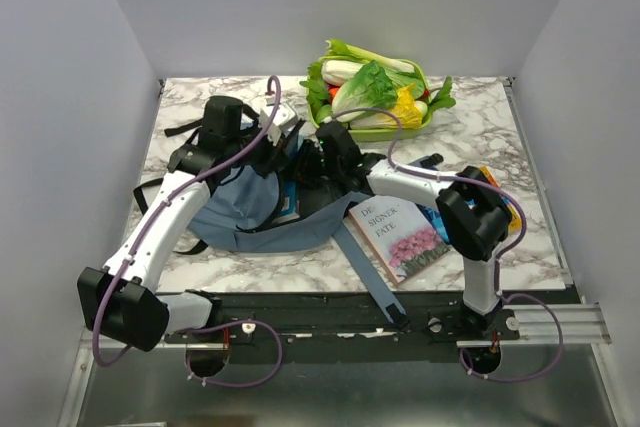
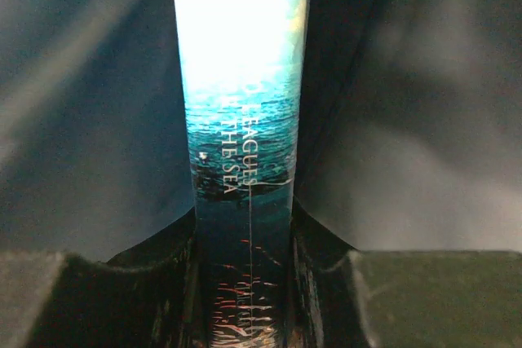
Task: Pack the student bag
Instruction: Place the book in the student bag.
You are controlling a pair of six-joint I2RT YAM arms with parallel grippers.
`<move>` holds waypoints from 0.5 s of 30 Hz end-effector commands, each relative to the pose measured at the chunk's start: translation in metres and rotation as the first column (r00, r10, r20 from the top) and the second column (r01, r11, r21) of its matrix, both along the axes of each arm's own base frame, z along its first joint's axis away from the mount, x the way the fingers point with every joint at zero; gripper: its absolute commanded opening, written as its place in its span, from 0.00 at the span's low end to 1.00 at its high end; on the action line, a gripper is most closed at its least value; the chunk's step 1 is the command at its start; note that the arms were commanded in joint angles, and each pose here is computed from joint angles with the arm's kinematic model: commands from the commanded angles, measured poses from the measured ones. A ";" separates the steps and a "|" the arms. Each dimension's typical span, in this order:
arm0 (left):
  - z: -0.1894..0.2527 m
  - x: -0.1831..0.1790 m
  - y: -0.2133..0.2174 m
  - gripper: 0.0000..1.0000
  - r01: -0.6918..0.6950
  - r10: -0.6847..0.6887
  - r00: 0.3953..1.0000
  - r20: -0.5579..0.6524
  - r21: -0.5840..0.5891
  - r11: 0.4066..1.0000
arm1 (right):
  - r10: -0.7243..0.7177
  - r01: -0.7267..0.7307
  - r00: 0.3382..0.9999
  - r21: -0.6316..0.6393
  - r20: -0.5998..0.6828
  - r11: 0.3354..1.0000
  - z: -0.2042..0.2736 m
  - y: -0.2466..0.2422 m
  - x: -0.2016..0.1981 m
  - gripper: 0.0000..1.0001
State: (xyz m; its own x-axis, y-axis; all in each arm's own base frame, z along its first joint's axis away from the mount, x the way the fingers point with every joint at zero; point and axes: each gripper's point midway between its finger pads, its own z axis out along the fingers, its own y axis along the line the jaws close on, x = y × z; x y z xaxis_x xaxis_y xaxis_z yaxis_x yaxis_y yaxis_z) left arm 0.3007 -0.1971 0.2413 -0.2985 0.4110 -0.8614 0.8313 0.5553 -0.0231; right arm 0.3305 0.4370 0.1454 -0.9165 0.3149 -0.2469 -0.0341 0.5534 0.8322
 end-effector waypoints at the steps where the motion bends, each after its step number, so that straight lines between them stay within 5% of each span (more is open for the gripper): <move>1: 0.032 0.001 -0.003 0.00 0.059 -0.059 0.998 0.008 -0.142 0.988 | -0.032 -0.015 0.974 0.204 0.226 0.979 0.073 0.047 0.020 0.00; 5: 0.024 0.004 0.005 0.00 0.056 -0.059 0.998 -0.017 -0.134 0.989 | -0.061 0.006 0.958 0.196 0.279 0.981 0.078 0.060 0.036 0.08; 7: 0.022 0.005 0.008 0.00 0.053 -0.056 0.998 -0.014 -0.126 0.991 | -0.061 0.023 0.961 0.141 0.271 0.990 0.061 0.060 0.042 0.24; 8: 0.022 0.007 0.012 0.00 0.040 -0.042 0.999 -0.012 -0.123 0.992 | -0.051 0.015 0.961 0.132 0.271 0.991 0.058 0.062 0.043 0.41; 13: 0.012 0.013 0.022 0.00 0.016 -0.019 0.999 -0.032 -0.107 0.994 | 0.042 -0.039 0.965 -0.017 0.261 0.999 0.033 0.041 0.030 0.70; 15: 0.009 0.014 0.024 0.00 0.012 -0.016 0.999 -0.036 -0.105 0.994 | 0.071 -0.055 0.959 -0.066 0.274 0.996 0.032 0.022 0.021 0.99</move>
